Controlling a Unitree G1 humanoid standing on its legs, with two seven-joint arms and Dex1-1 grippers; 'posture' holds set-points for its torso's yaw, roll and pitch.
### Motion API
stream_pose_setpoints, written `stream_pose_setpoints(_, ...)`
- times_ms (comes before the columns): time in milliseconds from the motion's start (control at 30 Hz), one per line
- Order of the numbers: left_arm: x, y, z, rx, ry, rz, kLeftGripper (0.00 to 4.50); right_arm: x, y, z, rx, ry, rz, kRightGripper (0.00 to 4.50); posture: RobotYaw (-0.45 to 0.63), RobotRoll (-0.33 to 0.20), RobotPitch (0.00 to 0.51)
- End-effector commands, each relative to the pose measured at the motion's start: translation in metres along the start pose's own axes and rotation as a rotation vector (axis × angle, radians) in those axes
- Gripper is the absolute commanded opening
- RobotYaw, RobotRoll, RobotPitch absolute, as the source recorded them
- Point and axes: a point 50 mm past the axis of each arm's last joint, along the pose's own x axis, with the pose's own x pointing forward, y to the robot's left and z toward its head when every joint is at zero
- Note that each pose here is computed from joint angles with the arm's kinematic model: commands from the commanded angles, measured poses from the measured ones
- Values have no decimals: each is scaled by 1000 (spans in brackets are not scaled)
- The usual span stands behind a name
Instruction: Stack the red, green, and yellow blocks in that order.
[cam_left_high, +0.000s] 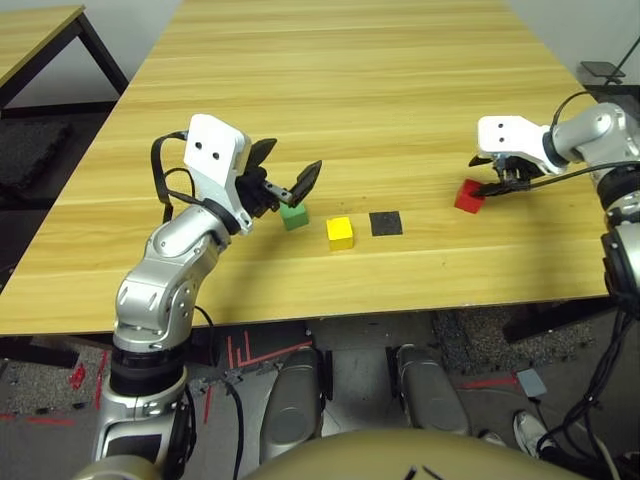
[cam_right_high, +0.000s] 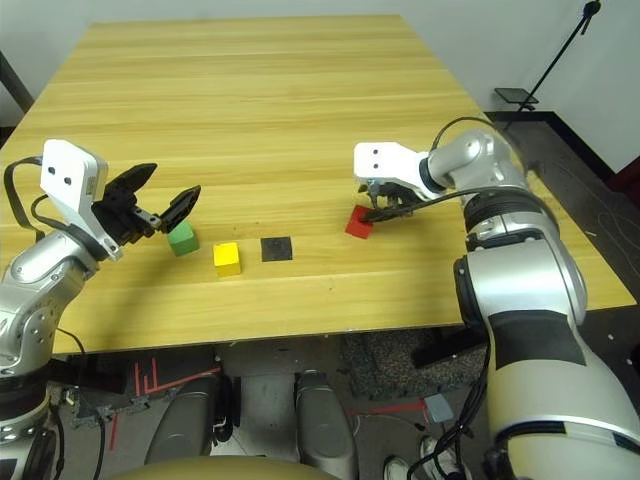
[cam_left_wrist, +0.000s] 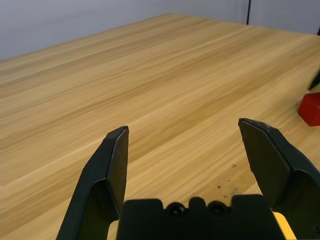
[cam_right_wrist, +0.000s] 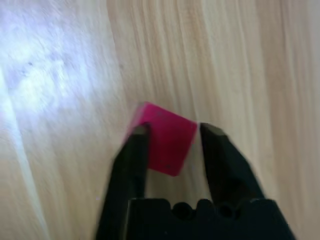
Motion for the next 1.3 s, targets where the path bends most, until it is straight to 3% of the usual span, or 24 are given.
stream_pose_setpoints(33,-2,1,0,-6,7,18,4500,20,19,-21,93,57,102,725,460,-198,113)
stream_pose_setpoints(100,-2,0,-2,-9,10,18,4500,20,20,-22,101,60,117,47,458,-202,113)
stream_pose_setpoints(200,-1,-2,-3,-12,9,16,4500,17,18,-17,123,15,134,47,456,-209,113)
stream_pose_setpoints(567,9,-12,2,-21,-28,0,4500,-21,-10,49,34,-194,193,47,438,-259,104)
stream_pose_setpoints(733,15,-17,-1,-38,-38,-13,4500,-54,-18,63,35,-230,121,47,408,-285,105)
stream_pose_setpoints(833,18,-19,-3,-44,-38,-21,4500,-68,-19,57,74,-177,89,704,388,-298,105)
stream_pose_setpoints(933,21,-21,-5,-51,-38,-34,4500,-79,-18,42,158,-76,52,1676,374,-305,108)
stream_pose_setpoints(1200,27,-24,-10,-57,-42,-36,4500,-53,-6,16,352,-52,23,4366,348,-321,116)
stream_pose_setpoints(1300,28,-24,-10,-56,-45,-27,4500,-46,-3,9,393,-47,12,4444,349,-323,122)
